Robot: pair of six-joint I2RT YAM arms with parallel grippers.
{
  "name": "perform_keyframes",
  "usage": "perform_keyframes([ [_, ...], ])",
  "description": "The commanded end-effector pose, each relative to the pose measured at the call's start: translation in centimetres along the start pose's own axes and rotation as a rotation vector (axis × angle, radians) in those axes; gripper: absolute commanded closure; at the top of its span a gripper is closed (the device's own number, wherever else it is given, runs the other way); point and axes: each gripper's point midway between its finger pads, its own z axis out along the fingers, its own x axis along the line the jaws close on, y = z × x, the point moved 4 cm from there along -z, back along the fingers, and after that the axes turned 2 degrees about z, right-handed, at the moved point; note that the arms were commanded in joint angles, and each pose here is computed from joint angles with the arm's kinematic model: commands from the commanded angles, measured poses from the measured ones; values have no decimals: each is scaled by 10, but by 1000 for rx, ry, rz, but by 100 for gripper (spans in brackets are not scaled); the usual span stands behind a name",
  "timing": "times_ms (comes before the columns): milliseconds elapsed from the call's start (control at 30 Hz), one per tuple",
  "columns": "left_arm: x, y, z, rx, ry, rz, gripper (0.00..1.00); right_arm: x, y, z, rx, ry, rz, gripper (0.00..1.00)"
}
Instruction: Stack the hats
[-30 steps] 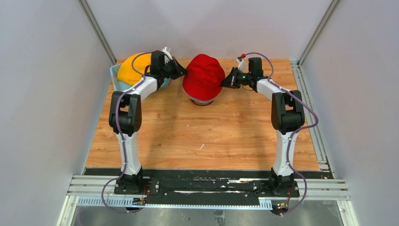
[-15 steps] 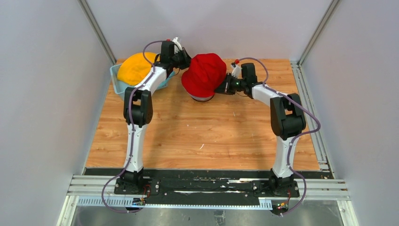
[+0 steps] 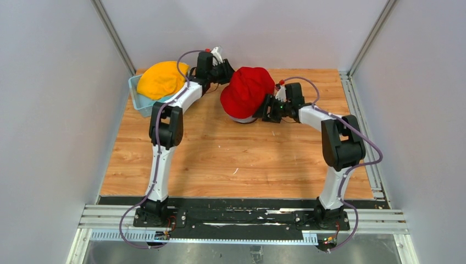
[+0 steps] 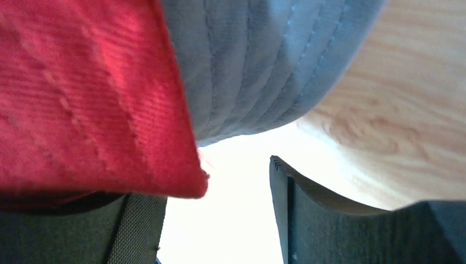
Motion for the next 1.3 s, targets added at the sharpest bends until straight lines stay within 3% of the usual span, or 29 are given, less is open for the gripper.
perform_keyframes([
  [0,-13,-29,2,95,22,18,57,15,2,-28,-57,-55,-49,34],
  [267,8,23,-45,-30,176,31,39,21,35,-95,-197,-161,-91,30],
  [400,23,51,-81,-93,300,51,38,16,52,-123,-274,-213,-90,29],
  [533,26,70,-117,-139,421,75,38,15,78,-130,-345,-134,-80,32],
  [700,20,67,-152,-191,493,68,38,20,108,-121,-396,16,-115,42],
  [933,-7,32,-169,-259,319,-66,38,22,128,-101,-380,172,-84,46],
  [1267,-6,-3,-181,-209,322,-51,39,22,125,-89,-349,262,-48,54],
])
